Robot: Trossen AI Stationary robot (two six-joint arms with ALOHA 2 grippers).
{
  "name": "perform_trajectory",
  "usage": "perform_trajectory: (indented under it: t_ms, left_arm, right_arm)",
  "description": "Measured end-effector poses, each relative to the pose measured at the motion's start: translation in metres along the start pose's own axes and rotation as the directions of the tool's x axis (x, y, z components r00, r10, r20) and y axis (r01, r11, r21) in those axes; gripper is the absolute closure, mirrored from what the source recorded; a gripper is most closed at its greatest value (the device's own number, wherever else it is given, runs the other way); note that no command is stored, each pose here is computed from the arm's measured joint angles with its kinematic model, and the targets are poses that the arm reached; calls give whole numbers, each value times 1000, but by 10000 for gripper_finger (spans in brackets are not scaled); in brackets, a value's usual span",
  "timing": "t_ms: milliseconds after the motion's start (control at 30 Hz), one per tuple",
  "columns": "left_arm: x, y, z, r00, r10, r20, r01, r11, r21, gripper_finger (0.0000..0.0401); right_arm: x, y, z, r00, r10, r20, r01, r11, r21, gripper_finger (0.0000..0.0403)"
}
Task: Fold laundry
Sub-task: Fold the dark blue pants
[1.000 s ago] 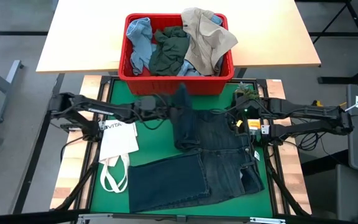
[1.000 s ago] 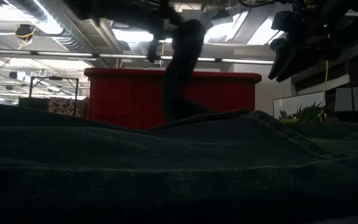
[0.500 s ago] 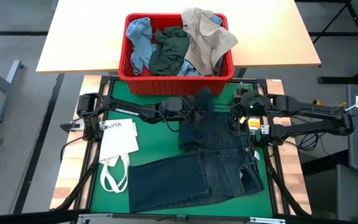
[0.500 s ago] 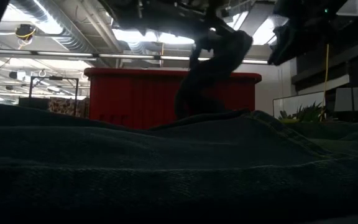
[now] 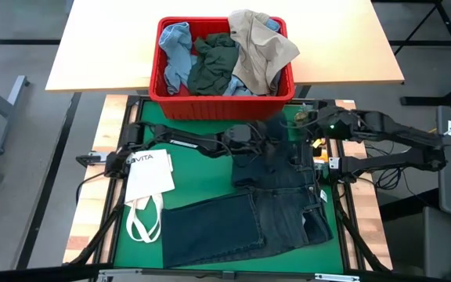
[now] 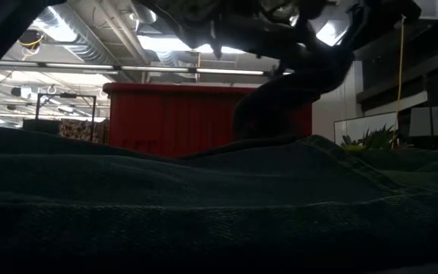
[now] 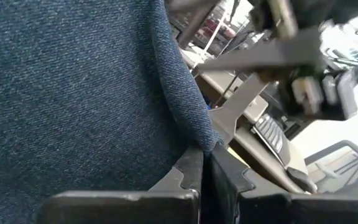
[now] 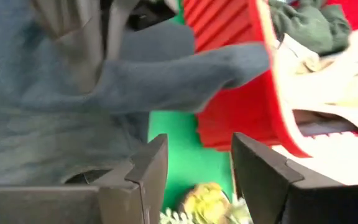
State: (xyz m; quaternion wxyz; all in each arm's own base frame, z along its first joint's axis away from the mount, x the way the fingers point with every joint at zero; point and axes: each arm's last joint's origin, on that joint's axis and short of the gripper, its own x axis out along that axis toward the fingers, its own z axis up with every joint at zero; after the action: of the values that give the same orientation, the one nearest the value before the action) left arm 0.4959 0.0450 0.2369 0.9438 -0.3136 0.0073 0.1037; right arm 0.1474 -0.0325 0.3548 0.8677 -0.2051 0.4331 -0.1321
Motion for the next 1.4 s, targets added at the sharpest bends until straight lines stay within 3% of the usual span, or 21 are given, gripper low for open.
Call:
perform_trajectory:
  t_ms: [167,633,967,1167,1400]
  left_arm:
    - [19,4,-10,1000,-4,2,4,1000,-1,392]
    - [55,18,-68,998,55,-29,-55,998,4,392]
    - [61,14,-72,995,98,27,-100,993,70,389]
    - [61,13,-73,997,72,10,-72,994,81,348]
    - [61,14,-72,999,40,-14,-38,996,86,279]
  right_arm:
    - [-12,-5,2,1000,-8,-3,8,1000,1,226]
    - [-15,-5,-1,1000,4,-30,-4,1000,-9,226]
    - [-14,-5,-1,1000,4,-29,-4,1000,-9,226]
    - [-14,-5,-1,1000,8,-27,-8,1000,-9,226]
    - [-14,-3,0,997,83,3,-83,997,-9,226]
